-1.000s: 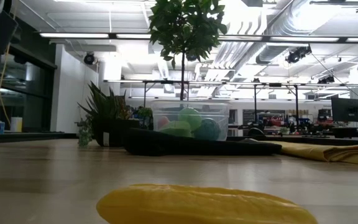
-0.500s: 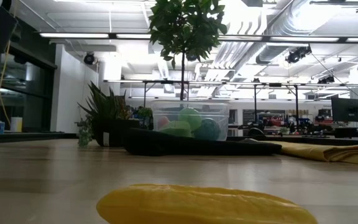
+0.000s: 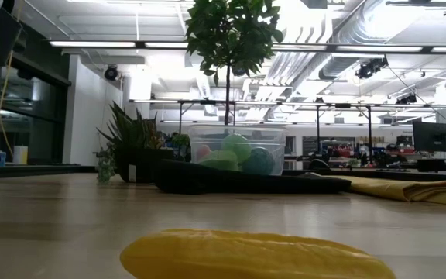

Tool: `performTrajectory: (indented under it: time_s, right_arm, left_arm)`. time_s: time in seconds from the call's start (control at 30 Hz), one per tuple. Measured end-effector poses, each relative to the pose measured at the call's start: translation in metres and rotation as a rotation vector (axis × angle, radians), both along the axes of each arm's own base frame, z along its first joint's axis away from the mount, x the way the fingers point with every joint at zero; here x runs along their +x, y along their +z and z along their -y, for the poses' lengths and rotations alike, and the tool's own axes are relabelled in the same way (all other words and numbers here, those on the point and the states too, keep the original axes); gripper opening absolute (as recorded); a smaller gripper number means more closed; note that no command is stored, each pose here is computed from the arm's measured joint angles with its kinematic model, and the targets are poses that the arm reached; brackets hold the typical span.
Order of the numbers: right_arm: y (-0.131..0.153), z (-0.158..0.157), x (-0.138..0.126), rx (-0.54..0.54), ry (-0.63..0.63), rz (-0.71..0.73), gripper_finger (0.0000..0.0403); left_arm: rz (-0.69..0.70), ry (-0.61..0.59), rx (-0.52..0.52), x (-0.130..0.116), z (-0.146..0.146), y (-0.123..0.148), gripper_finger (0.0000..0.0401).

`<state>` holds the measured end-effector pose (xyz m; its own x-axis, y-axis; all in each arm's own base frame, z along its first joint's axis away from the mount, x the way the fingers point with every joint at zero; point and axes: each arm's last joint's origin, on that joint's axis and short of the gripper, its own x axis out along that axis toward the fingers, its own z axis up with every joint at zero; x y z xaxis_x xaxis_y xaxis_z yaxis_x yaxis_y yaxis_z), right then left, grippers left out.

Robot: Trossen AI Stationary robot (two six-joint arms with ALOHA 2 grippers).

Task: Pick and placing Produce into tupperware
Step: Put the top dark red cherry into the transparent bin

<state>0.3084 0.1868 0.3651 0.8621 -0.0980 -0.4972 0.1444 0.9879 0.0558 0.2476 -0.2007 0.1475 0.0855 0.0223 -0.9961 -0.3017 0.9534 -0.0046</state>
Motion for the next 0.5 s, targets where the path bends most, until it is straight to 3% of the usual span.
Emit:
performTrajectory:
  time_s: [0.5]
  right_arm:
    - [0.0, 0.0, 0.0, -0.004, 0.002, 0.0, 0.0124]
  left_arm:
    - [0.003, -0.003, -0.002, 0.0005, -0.0001, 0.0, 0.0133]
